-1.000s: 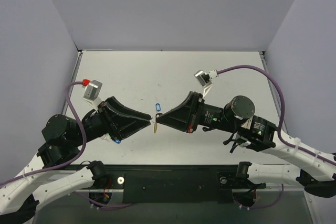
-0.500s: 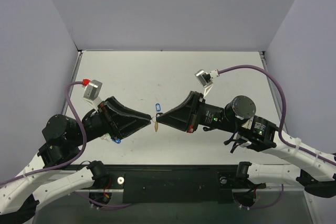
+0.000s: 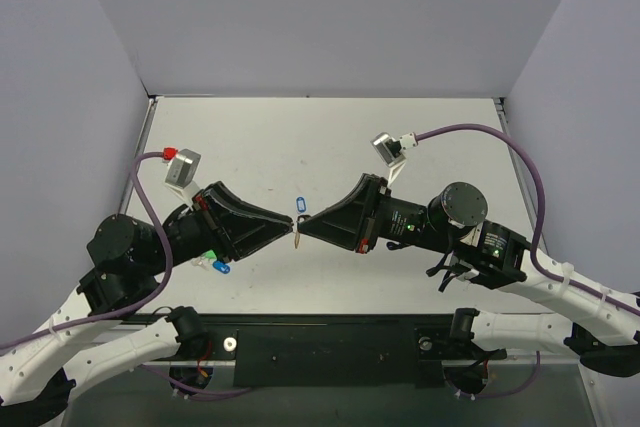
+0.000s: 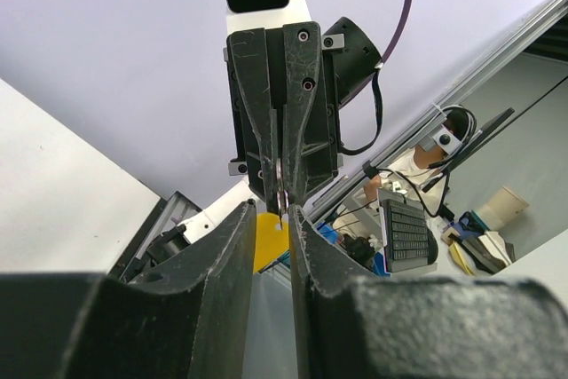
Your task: Remove the keys from the keyring
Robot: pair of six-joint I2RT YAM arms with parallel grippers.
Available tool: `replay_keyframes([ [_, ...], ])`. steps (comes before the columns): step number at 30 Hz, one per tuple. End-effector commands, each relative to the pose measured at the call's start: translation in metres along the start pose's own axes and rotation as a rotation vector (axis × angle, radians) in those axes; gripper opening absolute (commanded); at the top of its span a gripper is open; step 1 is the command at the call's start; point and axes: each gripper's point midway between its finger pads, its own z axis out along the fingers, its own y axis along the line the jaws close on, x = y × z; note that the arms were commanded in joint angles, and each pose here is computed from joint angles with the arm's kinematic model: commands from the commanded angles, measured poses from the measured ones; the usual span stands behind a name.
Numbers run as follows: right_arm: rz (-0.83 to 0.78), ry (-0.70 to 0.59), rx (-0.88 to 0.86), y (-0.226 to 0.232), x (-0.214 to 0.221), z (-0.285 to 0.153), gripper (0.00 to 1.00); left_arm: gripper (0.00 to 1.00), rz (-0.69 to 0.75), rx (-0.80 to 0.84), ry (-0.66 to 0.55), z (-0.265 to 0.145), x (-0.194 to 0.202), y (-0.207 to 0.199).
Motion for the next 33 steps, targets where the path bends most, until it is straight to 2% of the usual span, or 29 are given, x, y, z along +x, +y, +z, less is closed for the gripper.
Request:
replay_keyframes([
  [1,-0.028,-0.055,-0.087,0.0285,-0.0175,-0.0028,0.00,0.30,0.006,0.050,-0.010,0.0024,-0.0034,-0.0105],
  [15,-0.018,-0.044,-0.088,0.0258,-0.0132,-0.0008,0.00,0.17,0.004,0.054,-0.010,0.0028,-0.0034,-0.0113],
  [33,-0.017,-0.040,-0.081,0.0242,-0.0124,0.0022,0.00,0.20,0.003,0.053,0.009,0.0009,0.0013,-0.0095],
])
